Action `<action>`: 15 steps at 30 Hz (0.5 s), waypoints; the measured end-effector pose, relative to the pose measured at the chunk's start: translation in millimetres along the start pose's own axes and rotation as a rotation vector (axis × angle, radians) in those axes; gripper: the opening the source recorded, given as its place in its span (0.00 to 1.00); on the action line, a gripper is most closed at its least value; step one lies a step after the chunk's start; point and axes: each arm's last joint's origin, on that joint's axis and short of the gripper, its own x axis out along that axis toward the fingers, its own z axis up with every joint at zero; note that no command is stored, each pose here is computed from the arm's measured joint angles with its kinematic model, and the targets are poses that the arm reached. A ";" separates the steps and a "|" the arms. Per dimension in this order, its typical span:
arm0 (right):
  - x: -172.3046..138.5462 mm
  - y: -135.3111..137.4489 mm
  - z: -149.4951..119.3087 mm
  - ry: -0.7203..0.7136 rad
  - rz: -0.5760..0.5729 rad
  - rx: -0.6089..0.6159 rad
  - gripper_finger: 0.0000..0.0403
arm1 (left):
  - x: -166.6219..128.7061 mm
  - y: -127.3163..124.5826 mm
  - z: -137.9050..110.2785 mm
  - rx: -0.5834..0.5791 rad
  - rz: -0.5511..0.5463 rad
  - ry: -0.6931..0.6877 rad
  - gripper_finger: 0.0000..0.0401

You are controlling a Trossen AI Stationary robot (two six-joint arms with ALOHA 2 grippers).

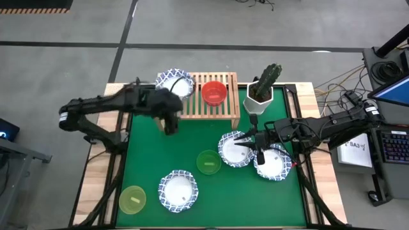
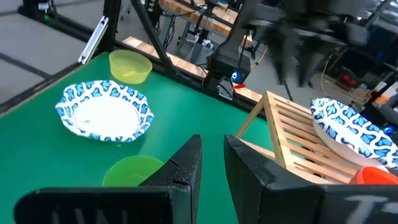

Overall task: Place and stack bowls onto a shelf
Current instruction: Stack the middle white and blue bowl on top of the white and blue bowl on the shelf

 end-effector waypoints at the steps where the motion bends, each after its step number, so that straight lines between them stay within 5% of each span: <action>1: 0.0 -0.2 0.7 -0.007 -0.002 0.016 0.15 | 0.1 -8.5 -5.1 -0.008 -0.024 -0.032 0.35; 7: 1.6 -0.4 1.4 -0.019 -0.006 0.152 0.15 | 3.0 -59.5 -39.0 0.046 -0.190 -0.230 0.34; 15: 21.7 0.0 6.0 0.021 -0.003 0.320 0.15 | 11.9 -90.7 -83.2 0.169 -0.203 -0.327 0.34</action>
